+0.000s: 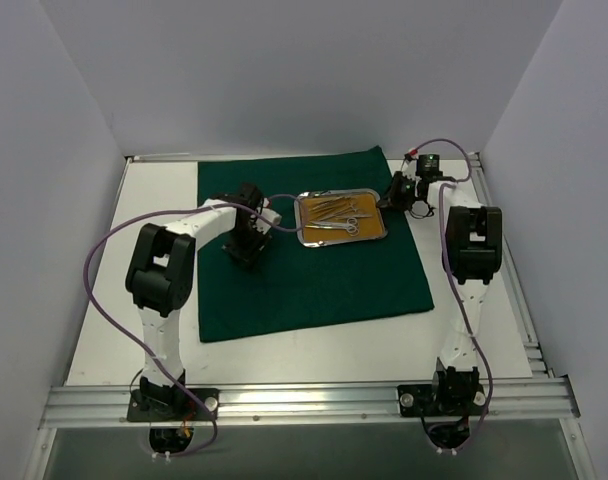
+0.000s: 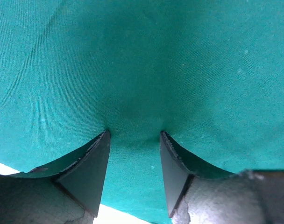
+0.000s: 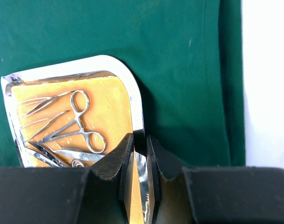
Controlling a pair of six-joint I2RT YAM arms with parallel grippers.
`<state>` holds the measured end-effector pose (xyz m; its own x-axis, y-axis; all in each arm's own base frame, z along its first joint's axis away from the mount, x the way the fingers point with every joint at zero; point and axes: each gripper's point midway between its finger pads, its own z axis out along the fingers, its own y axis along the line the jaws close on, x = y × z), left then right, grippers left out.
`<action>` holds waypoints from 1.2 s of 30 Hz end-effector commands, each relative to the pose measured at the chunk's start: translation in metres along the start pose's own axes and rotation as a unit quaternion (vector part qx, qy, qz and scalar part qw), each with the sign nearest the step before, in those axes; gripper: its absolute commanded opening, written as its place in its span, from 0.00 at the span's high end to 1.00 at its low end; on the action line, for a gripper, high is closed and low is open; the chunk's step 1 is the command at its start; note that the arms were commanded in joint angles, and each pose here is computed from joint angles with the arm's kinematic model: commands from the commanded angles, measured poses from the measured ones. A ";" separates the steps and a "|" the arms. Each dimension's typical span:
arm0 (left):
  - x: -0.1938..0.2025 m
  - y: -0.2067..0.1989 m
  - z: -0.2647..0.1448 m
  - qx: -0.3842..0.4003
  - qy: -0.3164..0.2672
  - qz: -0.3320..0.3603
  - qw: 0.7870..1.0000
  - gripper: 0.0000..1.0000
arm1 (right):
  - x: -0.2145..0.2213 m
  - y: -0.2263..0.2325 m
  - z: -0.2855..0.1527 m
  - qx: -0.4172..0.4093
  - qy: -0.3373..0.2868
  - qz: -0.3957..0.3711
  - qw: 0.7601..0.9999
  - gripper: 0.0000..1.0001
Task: Open and lay out the surgical kit
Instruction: Move the container from the surgical kit.
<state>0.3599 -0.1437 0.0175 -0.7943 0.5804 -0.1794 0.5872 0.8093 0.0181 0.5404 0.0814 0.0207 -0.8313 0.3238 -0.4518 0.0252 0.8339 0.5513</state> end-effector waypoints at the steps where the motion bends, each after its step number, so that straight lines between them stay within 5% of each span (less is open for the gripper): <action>1: 0.020 0.024 0.021 -0.056 0.042 0.035 0.997 0.45 | -0.045 0.009 -0.006 -0.010 -0.050 -0.009 0.999 1.00; 36: 0.021 0.028 0.023 -0.060 0.040 0.054 0.996 0.48 | -0.149 -0.008 0.047 -0.025 -0.189 0.037 0.981 1.00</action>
<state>0.3649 -0.1397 0.0167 -0.7454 0.6418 -0.1802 0.6408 0.7644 0.0719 0.6731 0.0659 0.0314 -0.6406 0.4932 -0.5886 0.0294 0.7817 0.6230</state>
